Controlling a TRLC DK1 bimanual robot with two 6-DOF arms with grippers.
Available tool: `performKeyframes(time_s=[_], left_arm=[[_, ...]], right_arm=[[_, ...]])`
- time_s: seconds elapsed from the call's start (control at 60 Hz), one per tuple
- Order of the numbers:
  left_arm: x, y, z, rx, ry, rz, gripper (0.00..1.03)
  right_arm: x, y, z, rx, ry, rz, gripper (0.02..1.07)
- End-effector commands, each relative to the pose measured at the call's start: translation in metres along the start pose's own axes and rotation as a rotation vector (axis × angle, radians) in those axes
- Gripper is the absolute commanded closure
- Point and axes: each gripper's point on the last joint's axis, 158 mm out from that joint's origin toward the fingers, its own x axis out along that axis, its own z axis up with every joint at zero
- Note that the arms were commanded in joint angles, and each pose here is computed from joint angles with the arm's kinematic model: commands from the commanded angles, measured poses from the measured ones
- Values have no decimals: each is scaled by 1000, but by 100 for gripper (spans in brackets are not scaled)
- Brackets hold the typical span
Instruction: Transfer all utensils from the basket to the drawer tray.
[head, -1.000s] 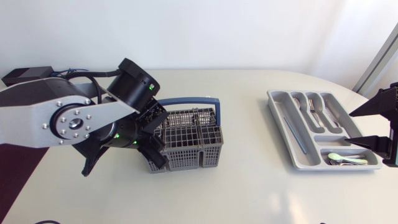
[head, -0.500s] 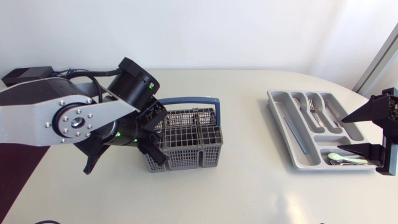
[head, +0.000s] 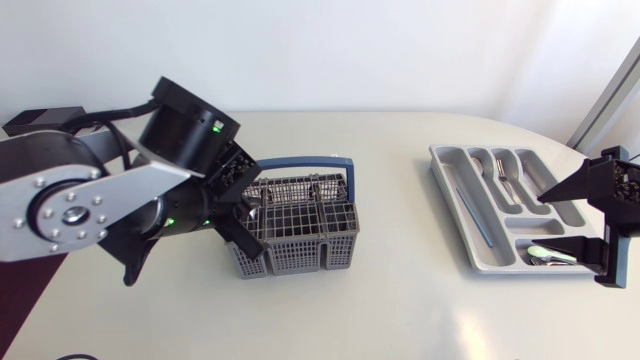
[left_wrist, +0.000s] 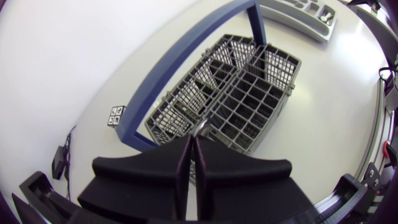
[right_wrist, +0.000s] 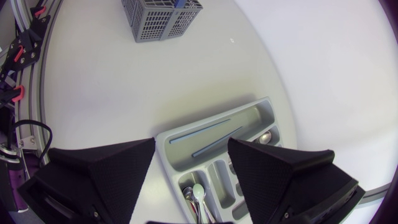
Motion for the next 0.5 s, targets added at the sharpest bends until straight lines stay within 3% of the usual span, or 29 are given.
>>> performKeyframes(time_s=[0.0, 0.117, 0.317, 0.483], left_arm=[[-10, 0, -3, 32, -61, 18, 100], [-28, 14, 13, 18, -216, 85, 100], [-51, 27, 24, 41, -254, 128, 100], [-94, 45, 55, 7, -360, 133, 100]], right_arm=[[6, 11, 1, 26, -9, 28, 23], [8, 13, 7, 30, -20, 39, 23], [9, 14, 22, 24, -41, 36, 23], [10, 13, 33, 31, -60, 32, 23]])
